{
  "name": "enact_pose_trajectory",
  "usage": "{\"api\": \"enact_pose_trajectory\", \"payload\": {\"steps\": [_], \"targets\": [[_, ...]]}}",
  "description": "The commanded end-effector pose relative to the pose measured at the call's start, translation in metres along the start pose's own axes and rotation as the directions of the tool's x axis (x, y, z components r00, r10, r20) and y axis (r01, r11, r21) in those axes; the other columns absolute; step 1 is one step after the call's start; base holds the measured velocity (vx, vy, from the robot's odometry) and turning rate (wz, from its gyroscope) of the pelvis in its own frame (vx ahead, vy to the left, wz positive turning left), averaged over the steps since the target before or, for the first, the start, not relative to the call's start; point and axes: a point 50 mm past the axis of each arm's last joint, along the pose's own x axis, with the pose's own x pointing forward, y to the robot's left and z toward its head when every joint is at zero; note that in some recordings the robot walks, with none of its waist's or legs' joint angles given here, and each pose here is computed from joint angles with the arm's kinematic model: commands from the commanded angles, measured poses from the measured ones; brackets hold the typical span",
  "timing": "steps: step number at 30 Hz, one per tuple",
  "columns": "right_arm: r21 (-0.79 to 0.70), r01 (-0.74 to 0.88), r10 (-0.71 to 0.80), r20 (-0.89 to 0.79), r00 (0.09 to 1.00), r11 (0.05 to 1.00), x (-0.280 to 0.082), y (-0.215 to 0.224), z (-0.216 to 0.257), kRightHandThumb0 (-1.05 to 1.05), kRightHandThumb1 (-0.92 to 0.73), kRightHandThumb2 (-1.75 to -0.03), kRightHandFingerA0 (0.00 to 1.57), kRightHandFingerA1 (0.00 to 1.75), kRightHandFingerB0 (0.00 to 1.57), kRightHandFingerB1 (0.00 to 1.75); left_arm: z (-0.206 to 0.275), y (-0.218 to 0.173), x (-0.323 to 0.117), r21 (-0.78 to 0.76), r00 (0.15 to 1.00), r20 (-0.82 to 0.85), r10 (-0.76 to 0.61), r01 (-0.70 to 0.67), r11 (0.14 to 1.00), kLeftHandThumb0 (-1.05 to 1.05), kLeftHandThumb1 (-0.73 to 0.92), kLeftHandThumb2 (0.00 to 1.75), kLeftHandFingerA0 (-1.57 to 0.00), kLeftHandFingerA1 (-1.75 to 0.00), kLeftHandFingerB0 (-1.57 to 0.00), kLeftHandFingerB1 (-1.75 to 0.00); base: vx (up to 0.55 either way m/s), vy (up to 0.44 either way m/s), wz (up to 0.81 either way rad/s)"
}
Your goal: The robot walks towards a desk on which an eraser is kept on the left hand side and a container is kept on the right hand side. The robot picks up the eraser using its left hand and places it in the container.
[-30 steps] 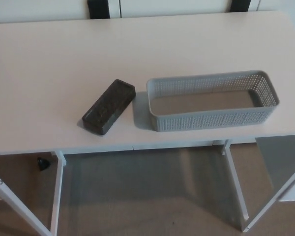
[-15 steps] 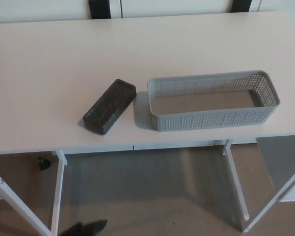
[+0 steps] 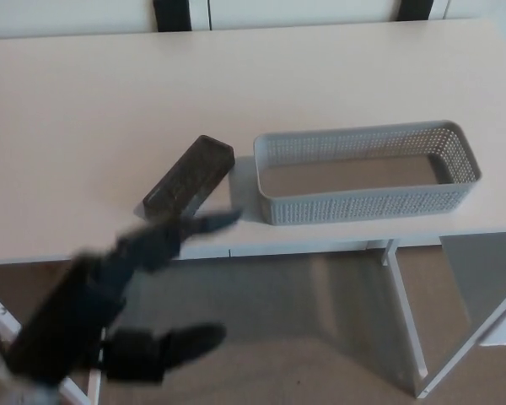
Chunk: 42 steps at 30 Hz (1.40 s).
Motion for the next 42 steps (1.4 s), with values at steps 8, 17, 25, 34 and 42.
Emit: {"api": "enact_pose_trajectory", "payload": {"steps": [8,17,25,34,42], "targets": [[-0.043,0.012,-0.012,0.007,1.0,0.999,0.001,-0.007,0.006,-0.26,-0.5,-0.54,0.67,0.53,0.51,0.46,-0.018,0.063,0.098,0.497,0.955,-0.174,0.239,-0.124,0.859,-0.53,0.35,0.7,0.0,-0.13,-0.06,-0.25,0.0,0.0,0.0],[-0.062,0.011,-0.011,0.003,1.0,0.998,0.002,-0.008,0.008,-0.26,-0.5,-0.55,0.66,0.51,0.52,0.45,-0.065,0.049,0.115,0.533,0.861,-0.4,0.314,-0.06,0.844,-0.56,0.38,0.68,0.0,-0.02,-0.09,-0.13,0.0,0.0,0.0],[-0.076,0.002,-0.002,0.009,1.0,0.997,0.001,-0.009,0.008,-0.29,-0.5,-0.54,0.67,0.52,0.52,0.45,-0.091,0.029,0.114,0.547,0.787,-0.529,0.319,0.028,0.837,-0.59,0.39,0.71,0.0,0.0,-0.08,-0.11,0.0,0.0,0.0],[-0.114,-0.01,0.009,-0.009,1.0,0.993,-0.001,-0.008,0.007,-0.33,-0.5,-0.54,0.66,0.49,0.53,0.44,-0.111,0.013,0.107,0.505,0.716,-0.639,0.282,0.114,0.855,-0.63,0.4,0.73,0.0,-0.01,0.0,-0.05,0.0,0.0,0.0],[-0.13,-0.028,0.025,-0.019,0.999,0.991,-0.003,-0.005,0.005,-0.34,-0.51,-0.55,0.65,0.49,0.52,0.43,-0.124,0.002,0.095,0.477,0.653,-0.707,0.27,0.159,0.865,-0.64,0.4,0.72,0.0,0.0,0.0,-0.04,0.0,0.0,0.0]]}}
